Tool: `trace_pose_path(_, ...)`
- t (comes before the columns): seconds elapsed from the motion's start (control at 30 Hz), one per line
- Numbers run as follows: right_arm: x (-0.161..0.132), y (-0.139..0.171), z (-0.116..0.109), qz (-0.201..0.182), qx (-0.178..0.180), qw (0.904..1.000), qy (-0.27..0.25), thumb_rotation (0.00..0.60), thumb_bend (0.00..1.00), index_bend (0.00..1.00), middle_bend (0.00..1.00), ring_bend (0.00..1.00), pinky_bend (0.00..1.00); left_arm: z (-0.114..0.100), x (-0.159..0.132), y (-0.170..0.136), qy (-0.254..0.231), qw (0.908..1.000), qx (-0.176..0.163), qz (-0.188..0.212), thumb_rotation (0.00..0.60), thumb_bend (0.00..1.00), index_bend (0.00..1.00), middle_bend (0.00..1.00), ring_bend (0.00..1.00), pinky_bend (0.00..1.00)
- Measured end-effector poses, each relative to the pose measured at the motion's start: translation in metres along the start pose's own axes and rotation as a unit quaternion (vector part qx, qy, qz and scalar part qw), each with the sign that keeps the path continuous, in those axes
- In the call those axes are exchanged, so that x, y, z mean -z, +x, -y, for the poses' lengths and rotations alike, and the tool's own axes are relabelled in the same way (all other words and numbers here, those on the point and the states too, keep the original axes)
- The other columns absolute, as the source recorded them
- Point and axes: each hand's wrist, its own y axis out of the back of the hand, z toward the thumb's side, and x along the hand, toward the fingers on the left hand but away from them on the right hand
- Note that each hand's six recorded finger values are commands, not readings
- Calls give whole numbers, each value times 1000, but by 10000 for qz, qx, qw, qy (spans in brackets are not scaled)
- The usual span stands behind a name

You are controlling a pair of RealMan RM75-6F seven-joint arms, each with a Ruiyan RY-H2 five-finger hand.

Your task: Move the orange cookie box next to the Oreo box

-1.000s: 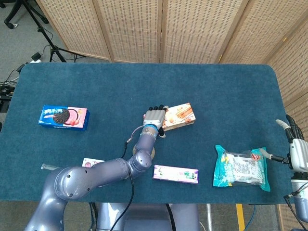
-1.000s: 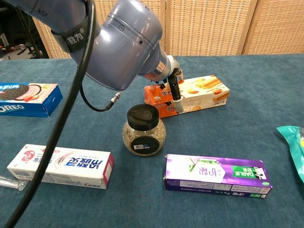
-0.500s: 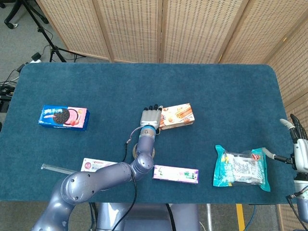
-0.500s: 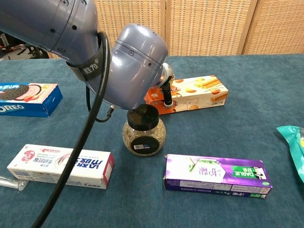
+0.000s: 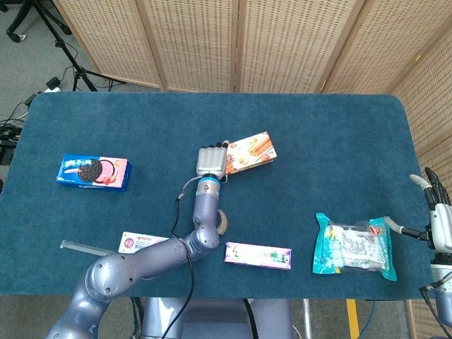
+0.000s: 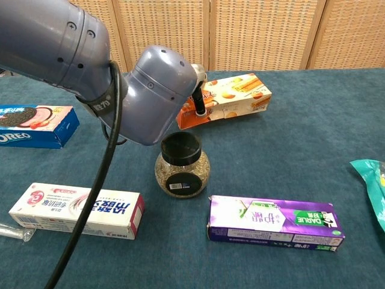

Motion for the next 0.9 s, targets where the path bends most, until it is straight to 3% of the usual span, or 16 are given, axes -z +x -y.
trace_pose_path(0.2, 1, -1, 2, 46, -29, 10000, 59, 600, 2, 159, 0, 0, 62, -6, 7, -3, -73, 9998, -3, 188, 600, 587, 552, 293, 280, 286)
trace_pose_path(0.4, 1, -1, 3, 71, -19, 9999, 151, 600, 1, 159, 0, 0, 62, -10, 23, -15, -75, 9974, 189, 687, 600, 583, 553, 294, 280, 286)
trace_pose_path(0.73, -1, 0, 7, 107, -62, 9994, 309, 600, 1, 159, 0, 0, 62, -21, 114, -33, 360, 9938, 344, 994, 600, 585, 557, 299, 280, 286)
trace_pose_path(0.9, -4, 0, 11, 77, -88, 9991, 416, 600, 1, 158, 0, 0, 62, -23, 132, -34, 446, 9923, 337, 1106, 600, 584, 559, 300, 280, 286)
